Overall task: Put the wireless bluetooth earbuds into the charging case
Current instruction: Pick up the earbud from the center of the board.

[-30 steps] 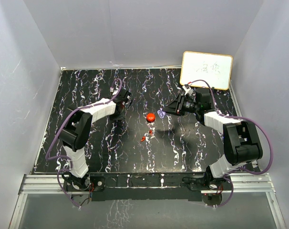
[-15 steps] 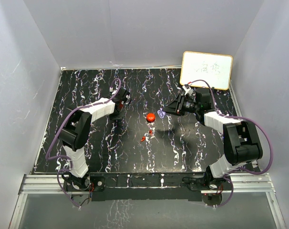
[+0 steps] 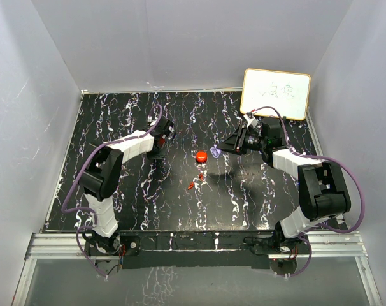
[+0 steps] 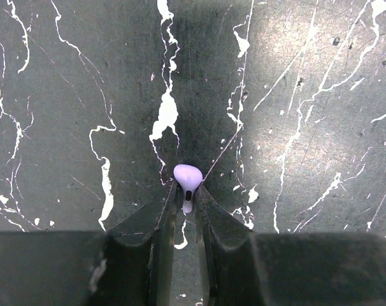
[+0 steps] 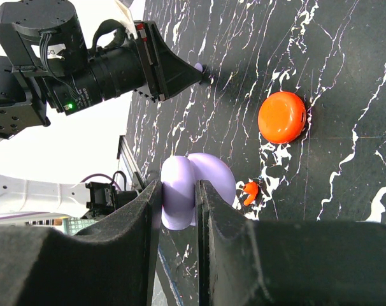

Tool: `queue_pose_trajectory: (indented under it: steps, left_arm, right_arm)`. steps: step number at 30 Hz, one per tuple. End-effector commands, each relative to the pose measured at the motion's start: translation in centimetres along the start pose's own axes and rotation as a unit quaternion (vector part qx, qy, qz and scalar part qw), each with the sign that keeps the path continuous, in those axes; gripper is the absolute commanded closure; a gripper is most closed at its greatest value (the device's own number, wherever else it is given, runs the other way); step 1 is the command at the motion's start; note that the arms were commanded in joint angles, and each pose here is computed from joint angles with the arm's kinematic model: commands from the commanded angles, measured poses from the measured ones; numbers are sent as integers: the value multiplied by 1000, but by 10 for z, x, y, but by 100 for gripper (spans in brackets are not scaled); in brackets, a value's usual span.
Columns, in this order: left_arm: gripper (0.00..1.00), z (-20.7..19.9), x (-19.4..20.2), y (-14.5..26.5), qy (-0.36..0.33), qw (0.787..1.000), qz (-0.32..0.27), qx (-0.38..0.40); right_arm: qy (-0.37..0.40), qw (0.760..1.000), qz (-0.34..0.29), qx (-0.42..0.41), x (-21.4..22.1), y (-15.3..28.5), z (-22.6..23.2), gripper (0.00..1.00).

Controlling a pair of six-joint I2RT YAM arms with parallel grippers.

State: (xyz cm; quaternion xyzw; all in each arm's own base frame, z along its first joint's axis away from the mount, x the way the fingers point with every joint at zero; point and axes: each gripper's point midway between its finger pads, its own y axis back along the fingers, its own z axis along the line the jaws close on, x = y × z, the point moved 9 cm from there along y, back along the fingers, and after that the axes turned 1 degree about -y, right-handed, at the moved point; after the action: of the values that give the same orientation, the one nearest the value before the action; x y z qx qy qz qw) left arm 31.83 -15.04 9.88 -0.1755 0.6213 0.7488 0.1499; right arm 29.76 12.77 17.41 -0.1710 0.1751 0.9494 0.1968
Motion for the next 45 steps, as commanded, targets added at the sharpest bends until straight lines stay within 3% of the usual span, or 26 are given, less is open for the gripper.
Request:
queue_pose_trajectory:
  steps: [1,11,15,19,23,26,36,45]
  left_arm:
    - [85,2,2,-2,-11,1000,19,-4]
    - [100,4,-2,3,-11,1000,5,-5]
    - [100,6,-18,20,-4,999,-45,11]
    - [100,6,-38,50,19,987,-136,77]
    - [100,5,-56,86,54,950,-256,169]
    - [100,2,-63,104,55,923,-308,222]
    - [100,-17,-71,130,5,855,-371,362]
    - [100,-25,-64,147,-31,774,-439,456]
  right_arm:
    - [29,999,-8,-24,-8,-2,9,100]
    - [28,999,-7,-22,-7,-2,7,100]
    - [27,999,-6,-23,-7,-3,7,100]
    - [23,999,-6,-22,-7,-4,5,100]
    - [21,999,-5,-24,-7,-7,5,100]
    - [21,999,-2,-27,-6,-11,7,100]
    - [-4,997,25,-71,-2,-25,18,100]
    - [-33,994,41,-94,-5,-33,28,100]
